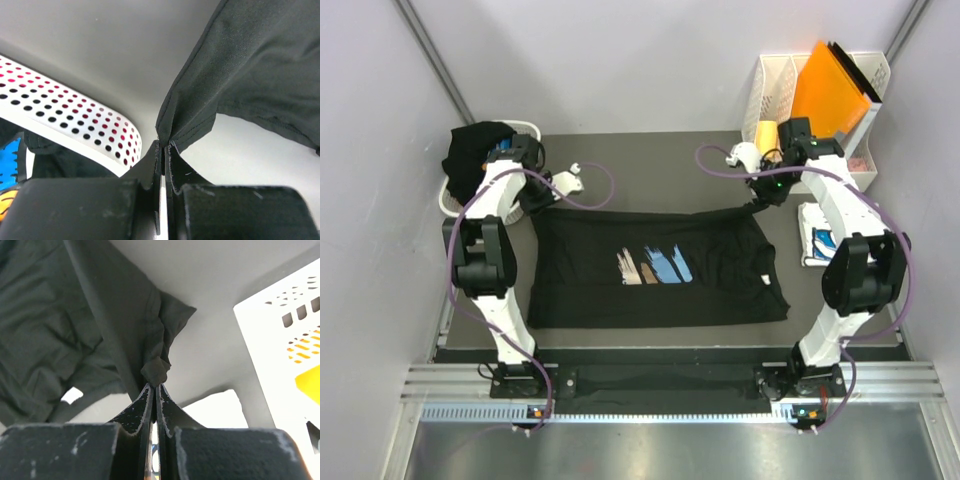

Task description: Fold and stack the t-shirts

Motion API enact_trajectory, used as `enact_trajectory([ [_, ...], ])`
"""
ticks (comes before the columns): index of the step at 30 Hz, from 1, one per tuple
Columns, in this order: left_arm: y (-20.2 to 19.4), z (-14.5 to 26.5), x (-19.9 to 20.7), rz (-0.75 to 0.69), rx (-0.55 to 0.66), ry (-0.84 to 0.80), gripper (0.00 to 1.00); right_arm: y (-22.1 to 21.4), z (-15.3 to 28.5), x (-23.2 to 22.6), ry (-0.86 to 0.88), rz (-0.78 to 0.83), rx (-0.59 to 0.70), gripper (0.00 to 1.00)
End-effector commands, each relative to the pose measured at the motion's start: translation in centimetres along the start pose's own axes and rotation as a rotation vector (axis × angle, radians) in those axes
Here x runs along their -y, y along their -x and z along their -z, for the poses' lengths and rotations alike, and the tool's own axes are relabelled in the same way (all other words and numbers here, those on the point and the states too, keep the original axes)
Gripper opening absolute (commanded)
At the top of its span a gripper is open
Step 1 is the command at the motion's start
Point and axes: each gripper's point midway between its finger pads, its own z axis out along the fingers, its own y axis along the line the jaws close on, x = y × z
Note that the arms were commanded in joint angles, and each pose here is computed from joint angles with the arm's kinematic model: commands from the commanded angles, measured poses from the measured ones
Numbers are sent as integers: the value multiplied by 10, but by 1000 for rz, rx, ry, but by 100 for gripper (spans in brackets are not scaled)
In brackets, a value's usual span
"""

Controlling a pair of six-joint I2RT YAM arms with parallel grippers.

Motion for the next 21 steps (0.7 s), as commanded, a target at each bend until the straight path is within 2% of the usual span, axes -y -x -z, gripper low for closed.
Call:
enact_trajectory([
  [1, -8, 23, 3, -36, -6, 21, 0, -10, 27, -11, 4, 72, -17, 0],
  [10, -11, 28, 40, -91, 10, -112, 0, -32, 33, -47, 99, 78, -68, 0],
  [21, -21, 34, 71, -134, -9, -197, 0, -61, 34, -90, 205, 118, -151, 0],
])
